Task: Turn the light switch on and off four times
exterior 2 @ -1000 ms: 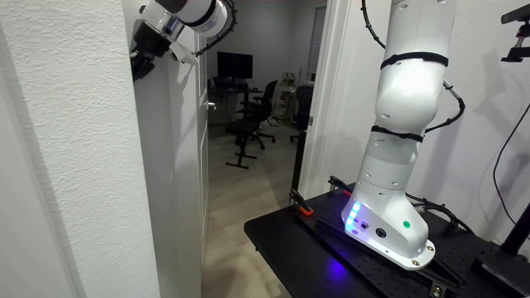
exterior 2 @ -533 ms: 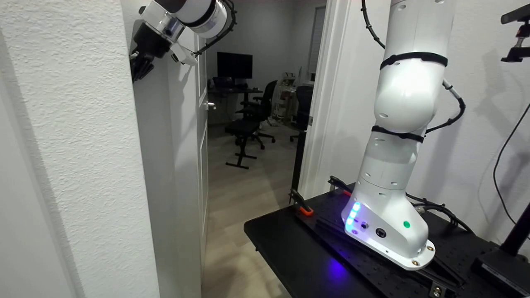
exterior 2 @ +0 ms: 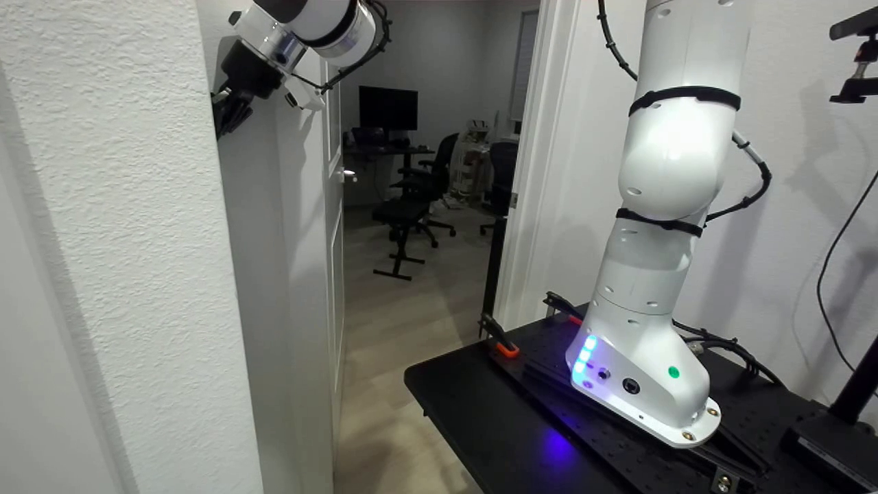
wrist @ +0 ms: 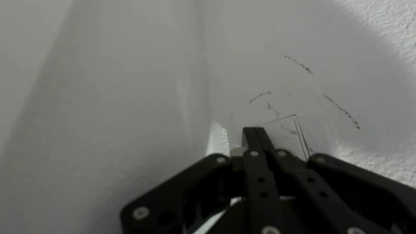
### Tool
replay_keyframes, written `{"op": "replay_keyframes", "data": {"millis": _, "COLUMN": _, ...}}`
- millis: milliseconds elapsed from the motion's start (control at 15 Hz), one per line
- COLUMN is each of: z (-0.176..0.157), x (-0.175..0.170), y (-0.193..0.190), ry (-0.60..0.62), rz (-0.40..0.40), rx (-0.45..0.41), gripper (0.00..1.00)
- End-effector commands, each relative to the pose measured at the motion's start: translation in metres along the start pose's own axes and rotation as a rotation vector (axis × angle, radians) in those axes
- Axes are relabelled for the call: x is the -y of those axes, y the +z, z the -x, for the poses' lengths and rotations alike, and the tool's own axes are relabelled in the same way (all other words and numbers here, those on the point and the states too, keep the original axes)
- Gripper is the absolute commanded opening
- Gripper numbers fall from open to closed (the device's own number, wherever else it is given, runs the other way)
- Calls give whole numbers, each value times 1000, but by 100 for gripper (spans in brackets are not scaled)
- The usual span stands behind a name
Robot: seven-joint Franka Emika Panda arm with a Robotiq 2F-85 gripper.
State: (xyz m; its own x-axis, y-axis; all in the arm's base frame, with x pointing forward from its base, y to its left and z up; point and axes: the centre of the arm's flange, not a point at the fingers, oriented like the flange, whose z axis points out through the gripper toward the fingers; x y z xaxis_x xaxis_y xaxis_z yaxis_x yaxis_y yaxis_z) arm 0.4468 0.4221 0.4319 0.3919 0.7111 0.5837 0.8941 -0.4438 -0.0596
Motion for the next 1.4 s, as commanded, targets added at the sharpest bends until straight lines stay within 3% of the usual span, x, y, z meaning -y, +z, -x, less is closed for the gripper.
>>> {"op": "replay_keyframes", "data": {"millis": 0, "z": 8, "x": 12, "y": 67, "ry": 43, "rz": -138, "rx": 27, "gripper": 0}}
{"op": "replay_keyframes", "data": {"millis": 1333, "z": 20, "x": 28, "y": 71, "ry": -6, "rz": -138, "rx": 48, "gripper": 0}}
